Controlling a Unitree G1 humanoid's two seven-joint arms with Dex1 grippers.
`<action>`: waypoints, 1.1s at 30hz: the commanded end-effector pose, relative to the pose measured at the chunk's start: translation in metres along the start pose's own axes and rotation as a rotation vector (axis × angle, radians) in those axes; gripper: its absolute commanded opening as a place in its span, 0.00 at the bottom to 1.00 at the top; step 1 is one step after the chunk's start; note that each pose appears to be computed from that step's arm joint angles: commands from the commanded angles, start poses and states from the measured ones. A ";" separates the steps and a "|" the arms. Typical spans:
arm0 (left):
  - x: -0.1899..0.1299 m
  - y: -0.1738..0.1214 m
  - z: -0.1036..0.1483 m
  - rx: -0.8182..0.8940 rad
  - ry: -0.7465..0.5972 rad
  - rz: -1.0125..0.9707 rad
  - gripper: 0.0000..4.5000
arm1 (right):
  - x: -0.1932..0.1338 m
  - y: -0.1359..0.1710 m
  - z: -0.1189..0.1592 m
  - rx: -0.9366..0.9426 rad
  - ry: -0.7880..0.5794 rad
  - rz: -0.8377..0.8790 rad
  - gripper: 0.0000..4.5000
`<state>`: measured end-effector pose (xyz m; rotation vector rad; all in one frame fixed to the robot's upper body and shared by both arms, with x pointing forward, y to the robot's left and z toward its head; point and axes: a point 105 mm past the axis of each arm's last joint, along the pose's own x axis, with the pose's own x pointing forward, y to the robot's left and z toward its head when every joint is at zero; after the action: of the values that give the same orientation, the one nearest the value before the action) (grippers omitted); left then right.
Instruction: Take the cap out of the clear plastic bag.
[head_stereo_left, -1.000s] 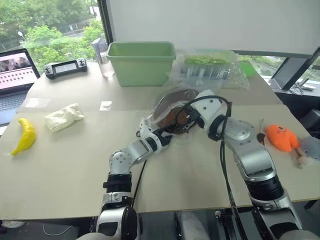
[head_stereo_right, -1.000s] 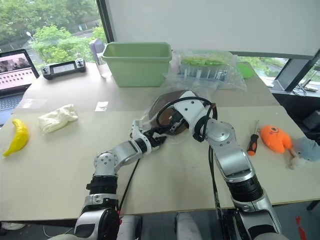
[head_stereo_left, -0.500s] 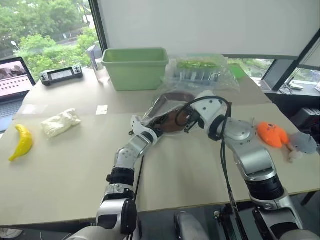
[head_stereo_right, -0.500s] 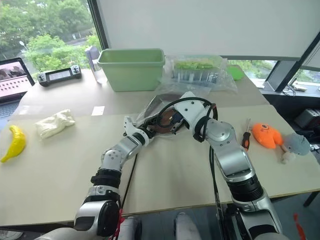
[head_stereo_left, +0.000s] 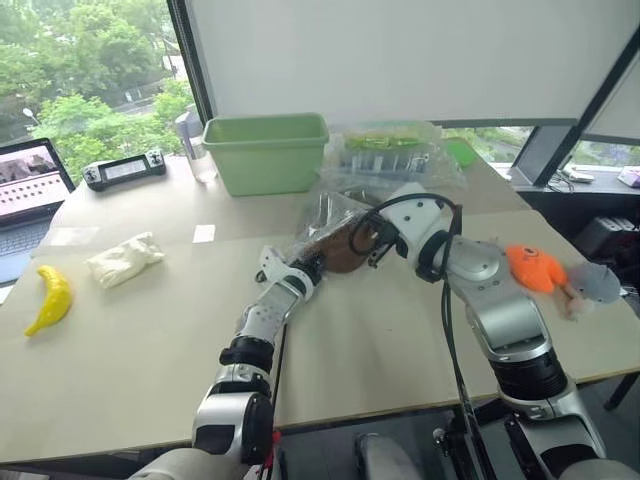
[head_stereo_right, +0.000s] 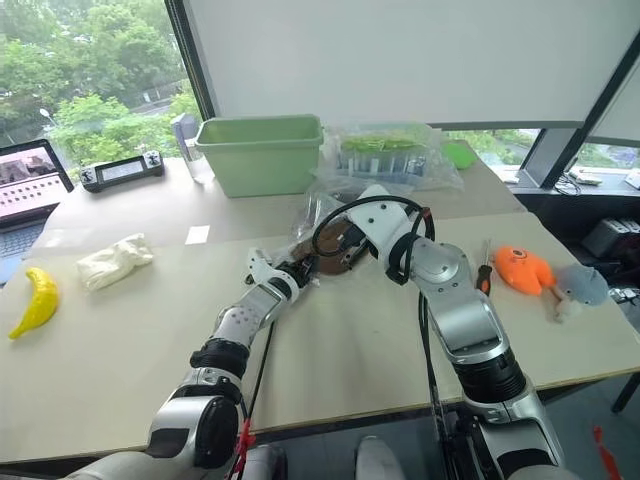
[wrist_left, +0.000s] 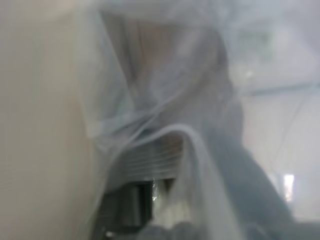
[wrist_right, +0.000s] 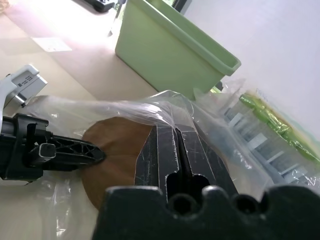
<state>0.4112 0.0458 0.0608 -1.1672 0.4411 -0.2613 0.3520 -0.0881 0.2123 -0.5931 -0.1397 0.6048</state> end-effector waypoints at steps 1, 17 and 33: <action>0.020 -0.041 -0.029 -0.007 0.102 -0.034 0.01 | -0.001 -0.005 0.017 -0.040 -0.057 -0.023 0.00; -0.048 -0.085 -0.015 0.075 0.342 -0.120 0.00 | 0.020 0.042 -0.045 -0.174 0.067 0.106 0.00; -0.131 -0.096 -0.003 0.437 0.467 -0.136 0.00 | 0.046 0.054 -0.033 -0.209 -0.022 0.165 0.00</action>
<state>0.3118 0.0775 0.1610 -0.7721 0.6950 -0.5724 0.3729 -0.0482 0.1420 -0.7911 -0.1226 0.7490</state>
